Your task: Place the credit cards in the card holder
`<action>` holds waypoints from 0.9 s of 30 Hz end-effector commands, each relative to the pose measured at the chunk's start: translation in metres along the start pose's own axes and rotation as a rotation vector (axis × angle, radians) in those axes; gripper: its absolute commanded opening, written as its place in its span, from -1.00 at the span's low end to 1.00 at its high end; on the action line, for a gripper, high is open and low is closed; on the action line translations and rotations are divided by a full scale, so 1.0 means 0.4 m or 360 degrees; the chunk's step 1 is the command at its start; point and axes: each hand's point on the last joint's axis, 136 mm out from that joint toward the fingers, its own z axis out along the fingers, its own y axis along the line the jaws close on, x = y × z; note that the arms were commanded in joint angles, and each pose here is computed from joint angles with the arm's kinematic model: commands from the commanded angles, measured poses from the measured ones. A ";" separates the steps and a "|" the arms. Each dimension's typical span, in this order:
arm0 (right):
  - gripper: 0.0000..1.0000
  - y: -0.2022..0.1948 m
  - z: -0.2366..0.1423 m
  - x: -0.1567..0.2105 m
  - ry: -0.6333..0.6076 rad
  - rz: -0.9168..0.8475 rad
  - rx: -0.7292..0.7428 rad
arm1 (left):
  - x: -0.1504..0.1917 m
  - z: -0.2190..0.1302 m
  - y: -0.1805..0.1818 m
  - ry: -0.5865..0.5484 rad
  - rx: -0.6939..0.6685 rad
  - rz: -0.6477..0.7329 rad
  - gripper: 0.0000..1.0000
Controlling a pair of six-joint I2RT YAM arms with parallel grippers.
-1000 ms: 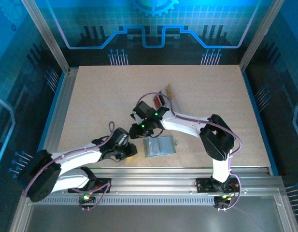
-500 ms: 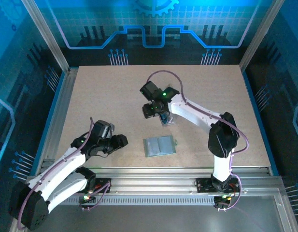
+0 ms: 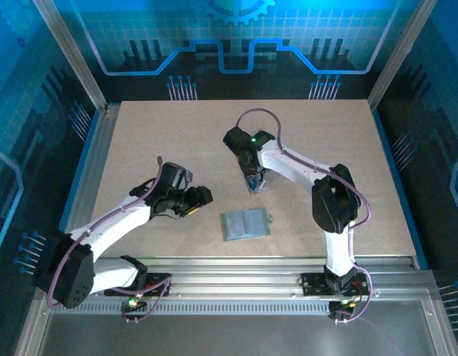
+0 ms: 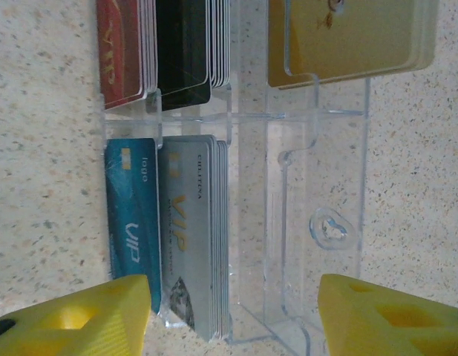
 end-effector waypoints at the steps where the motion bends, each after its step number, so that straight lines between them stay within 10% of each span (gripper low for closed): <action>1: 0.22 -0.016 0.023 -0.010 0.0023 -0.0020 0.0061 | -0.023 -0.001 -0.042 -0.0004 0.0079 0.0049 0.29; 27: -0.14 -0.058 0.050 -0.024 0.0005 -0.0087 0.0245 | -0.017 0.019 -0.023 0.0010 0.0063 0.0017 0.27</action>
